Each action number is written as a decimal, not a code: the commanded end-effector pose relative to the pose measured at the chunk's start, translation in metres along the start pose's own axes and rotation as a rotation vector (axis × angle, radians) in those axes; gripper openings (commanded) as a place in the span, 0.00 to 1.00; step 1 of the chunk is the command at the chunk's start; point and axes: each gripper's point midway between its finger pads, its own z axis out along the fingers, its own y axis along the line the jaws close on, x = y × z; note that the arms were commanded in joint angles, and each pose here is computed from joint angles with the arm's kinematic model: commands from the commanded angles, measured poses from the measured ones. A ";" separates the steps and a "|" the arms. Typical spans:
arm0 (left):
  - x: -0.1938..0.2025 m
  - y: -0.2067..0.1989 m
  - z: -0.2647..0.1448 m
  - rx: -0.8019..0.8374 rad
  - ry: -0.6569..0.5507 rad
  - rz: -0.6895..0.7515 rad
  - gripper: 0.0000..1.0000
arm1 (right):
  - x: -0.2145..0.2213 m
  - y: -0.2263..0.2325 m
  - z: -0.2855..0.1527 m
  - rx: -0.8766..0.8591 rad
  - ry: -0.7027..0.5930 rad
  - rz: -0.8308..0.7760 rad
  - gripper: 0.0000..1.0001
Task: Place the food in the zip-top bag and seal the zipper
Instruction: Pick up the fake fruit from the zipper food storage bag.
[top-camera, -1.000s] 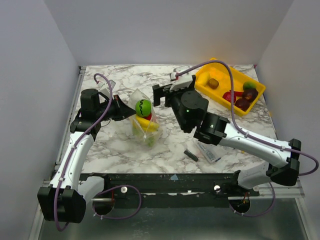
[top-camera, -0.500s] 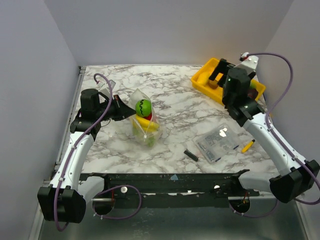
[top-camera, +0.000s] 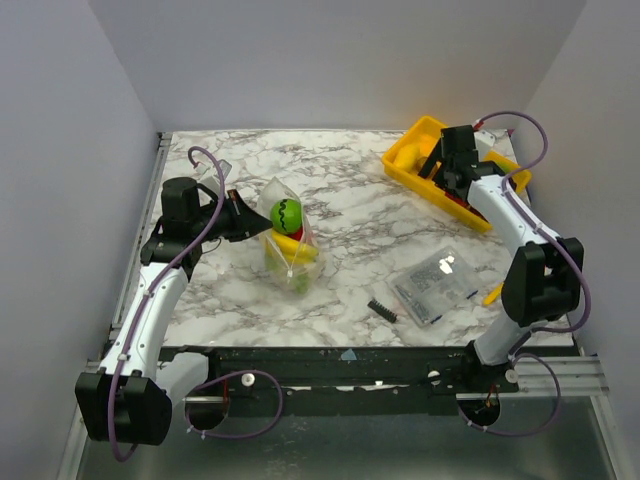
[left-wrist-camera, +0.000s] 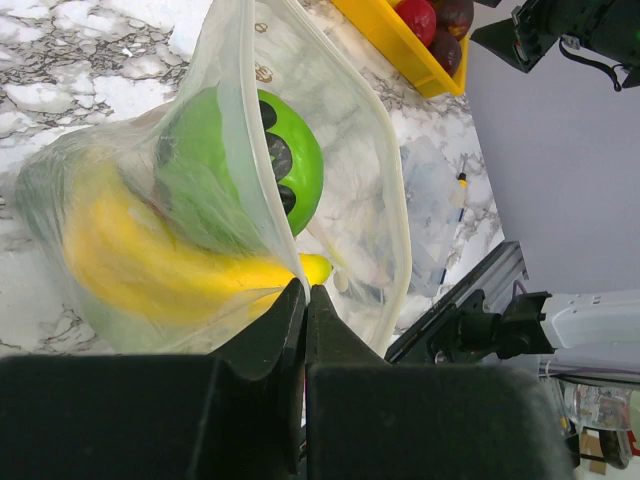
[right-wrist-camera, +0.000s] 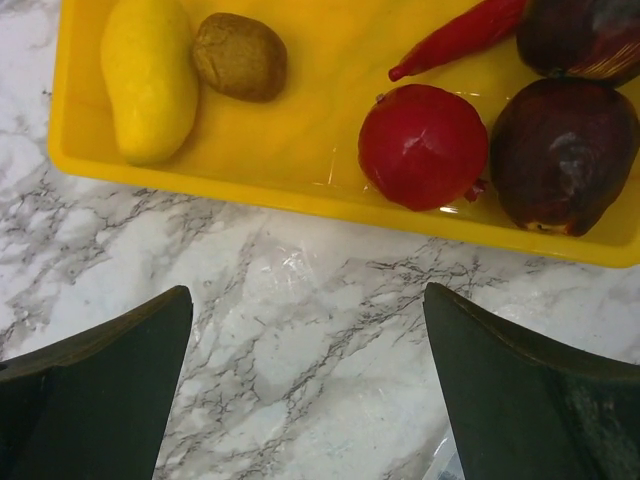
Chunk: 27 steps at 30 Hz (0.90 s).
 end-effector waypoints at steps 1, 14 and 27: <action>0.000 -0.006 0.000 0.036 0.002 0.013 0.00 | -0.026 -0.010 0.001 0.089 -0.063 0.019 1.00; 0.000 -0.006 0.001 0.043 0.006 0.006 0.00 | -0.062 -0.090 0.049 0.394 -0.191 0.087 1.00; 0.002 -0.008 0.002 0.054 0.014 0.000 0.00 | -0.069 -0.135 0.113 0.464 -0.159 0.157 1.00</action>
